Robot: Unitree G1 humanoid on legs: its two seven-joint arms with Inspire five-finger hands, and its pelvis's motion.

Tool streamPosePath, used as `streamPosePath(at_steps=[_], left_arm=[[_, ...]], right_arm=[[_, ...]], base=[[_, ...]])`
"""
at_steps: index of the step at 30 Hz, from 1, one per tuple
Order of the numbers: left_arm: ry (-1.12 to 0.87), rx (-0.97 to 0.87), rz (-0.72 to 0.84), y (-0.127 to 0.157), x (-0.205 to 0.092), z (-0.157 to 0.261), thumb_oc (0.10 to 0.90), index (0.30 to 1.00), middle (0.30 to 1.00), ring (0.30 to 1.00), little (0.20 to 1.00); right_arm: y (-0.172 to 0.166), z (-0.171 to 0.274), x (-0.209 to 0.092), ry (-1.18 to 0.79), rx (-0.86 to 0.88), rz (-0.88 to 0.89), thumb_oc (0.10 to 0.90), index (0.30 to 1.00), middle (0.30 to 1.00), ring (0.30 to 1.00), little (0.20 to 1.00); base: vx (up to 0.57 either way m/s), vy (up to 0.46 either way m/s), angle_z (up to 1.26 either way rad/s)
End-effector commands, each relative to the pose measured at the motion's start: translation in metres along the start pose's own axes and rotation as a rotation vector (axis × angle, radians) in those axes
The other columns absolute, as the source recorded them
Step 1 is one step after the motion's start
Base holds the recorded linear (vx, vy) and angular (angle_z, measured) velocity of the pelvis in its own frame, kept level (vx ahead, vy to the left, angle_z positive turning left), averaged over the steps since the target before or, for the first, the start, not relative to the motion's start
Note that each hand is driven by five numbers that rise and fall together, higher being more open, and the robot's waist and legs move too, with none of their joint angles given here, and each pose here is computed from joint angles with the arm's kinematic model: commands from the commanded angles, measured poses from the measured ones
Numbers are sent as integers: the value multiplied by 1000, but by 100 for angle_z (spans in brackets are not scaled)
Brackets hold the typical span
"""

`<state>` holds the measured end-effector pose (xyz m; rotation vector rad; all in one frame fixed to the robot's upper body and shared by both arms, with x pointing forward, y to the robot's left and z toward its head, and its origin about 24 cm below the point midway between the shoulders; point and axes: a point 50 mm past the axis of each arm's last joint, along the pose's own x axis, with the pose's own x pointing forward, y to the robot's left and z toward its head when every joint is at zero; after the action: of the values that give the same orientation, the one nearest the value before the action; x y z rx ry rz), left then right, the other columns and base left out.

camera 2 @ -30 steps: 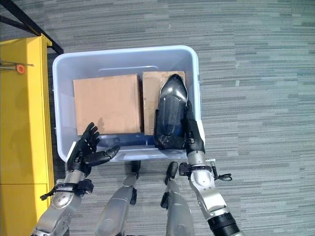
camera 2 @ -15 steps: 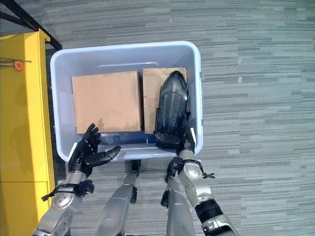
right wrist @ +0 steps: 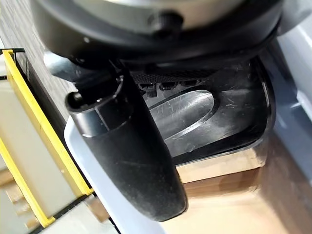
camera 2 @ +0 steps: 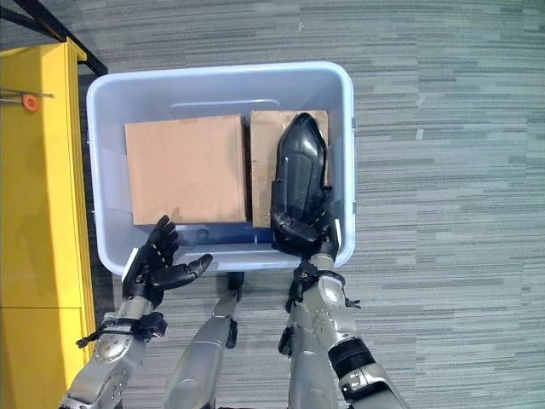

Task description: Move parts from the plastic box to the shelf.

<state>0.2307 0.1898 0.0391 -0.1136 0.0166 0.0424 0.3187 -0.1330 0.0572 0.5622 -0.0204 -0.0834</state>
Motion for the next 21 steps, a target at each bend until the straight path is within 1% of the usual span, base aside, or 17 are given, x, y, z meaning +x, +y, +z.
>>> streamPosePath(at_steps=[1,4,7,9,11,12,13,14,17,21], left_arm=[[-137,-56,-59,-12,-2,25,900,1000,1000,1000,1000],[-138,-62,-67,-14,-1,26,900,1000,1000,1000,1000],[-127,-74,-77,-17,1,24,900,1000,1000,1000,1000],[-126,-75,-75,-17,1,24,900,1000,1000,1000,1000],[-120,-76,-75,-18,2,23,900,1000,1000,1000,1000],[-120,-76,-75,-18,2,23,900,1000,1000,1000,1000],[-116,-79,-72,-18,2,23,900,1000,1000,1000,1000],[-116,-79,-72,-18,2,23,900,1000,1000,1000,1000],[-113,-79,-65,-18,3,23,900,1000,1000,1000,1000],[-104,-84,-55,-17,4,22,900,1000,1000,1000,1000]], right_arm=[[46,-18,5,104,102,160,900,1000,1000,1000,1000],[54,-17,7,107,141,183,900,1000,1000,1000,1000],[73,-19,9,131,274,200,900,1000,1000,1000,1000],[75,-19,9,136,294,203,900,1000,1000,1000,1000],[80,-24,6,158,362,199,900,1000,1000,1000,1000],[80,-24,6,158,363,199,900,1000,1000,1000,1000],[84,-25,4,167,409,209,900,1000,1000,1000,1000],[84,-25,4,167,409,209,900,1000,1000,1000,1000],[97,-31,-5,197,519,225,900,1000,1000,1000,1000],[107,-39,-16,241,568,255,900,1000,1000,1000,1000]], base=[[0,0,0],[0,0,0],[22,19,16],[10,4,3],[12,0,5],[25,7,9],[8,8,7],[12,18,4],[13,19,6],[8,5,1]])
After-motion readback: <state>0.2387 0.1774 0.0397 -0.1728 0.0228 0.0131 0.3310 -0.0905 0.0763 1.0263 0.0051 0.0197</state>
